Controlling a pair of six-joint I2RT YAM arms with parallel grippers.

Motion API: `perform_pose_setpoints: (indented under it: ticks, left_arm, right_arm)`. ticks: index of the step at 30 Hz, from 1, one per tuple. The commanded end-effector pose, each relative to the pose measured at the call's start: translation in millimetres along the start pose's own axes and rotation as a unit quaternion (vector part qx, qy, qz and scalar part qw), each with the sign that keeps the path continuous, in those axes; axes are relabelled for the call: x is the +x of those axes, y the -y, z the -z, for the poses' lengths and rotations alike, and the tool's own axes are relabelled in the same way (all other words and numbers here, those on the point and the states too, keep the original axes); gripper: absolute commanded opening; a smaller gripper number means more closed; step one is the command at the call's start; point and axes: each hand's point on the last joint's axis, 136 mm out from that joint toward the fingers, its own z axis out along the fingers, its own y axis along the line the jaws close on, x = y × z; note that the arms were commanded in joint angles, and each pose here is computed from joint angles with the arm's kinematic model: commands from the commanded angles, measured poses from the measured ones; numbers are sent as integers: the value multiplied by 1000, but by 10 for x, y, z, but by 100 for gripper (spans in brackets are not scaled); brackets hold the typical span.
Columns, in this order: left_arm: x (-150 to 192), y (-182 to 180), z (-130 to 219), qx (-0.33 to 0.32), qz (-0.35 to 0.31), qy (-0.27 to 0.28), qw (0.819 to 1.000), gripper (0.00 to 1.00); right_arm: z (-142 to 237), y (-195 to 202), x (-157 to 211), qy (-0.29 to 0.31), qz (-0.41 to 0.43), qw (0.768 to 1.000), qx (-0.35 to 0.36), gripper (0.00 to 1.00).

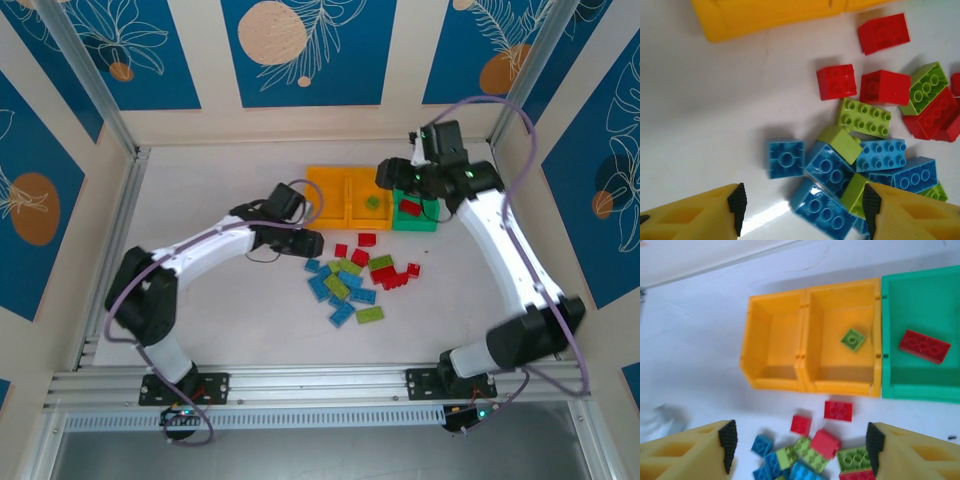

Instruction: Sort the legos into containers by color

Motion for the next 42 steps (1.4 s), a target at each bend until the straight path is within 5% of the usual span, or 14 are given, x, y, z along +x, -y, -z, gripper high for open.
perform_pose_setpoints:
  ticks: [1, 10, 27, 33, 42]
  left_arm:
    - [8, -104, -150, -47, 72, -21, 996, 63]
    - [93, -206, -557, -79, 58, -76, 992, 58]
    - [444, -401, -795, -111, 67, -136, 982, 54]
    - [434, -429, -572, -128, 45, -116, 984, 74]
    - [657, -432, -473, -141, 180, -129, 965, 69]
  right_arm:
    - [40, 60, 491, -72, -38, 997, -13, 75]
    - [77, 30, 483, -85, -31, 995, -33, 79]
    - [111, -24, 462, -104, -17, 992, -63, 80]
    - [97, -59, 454, -104, -4, 991, -80, 81]
    - [101, -36, 453, -98, -18, 991, -87, 81]
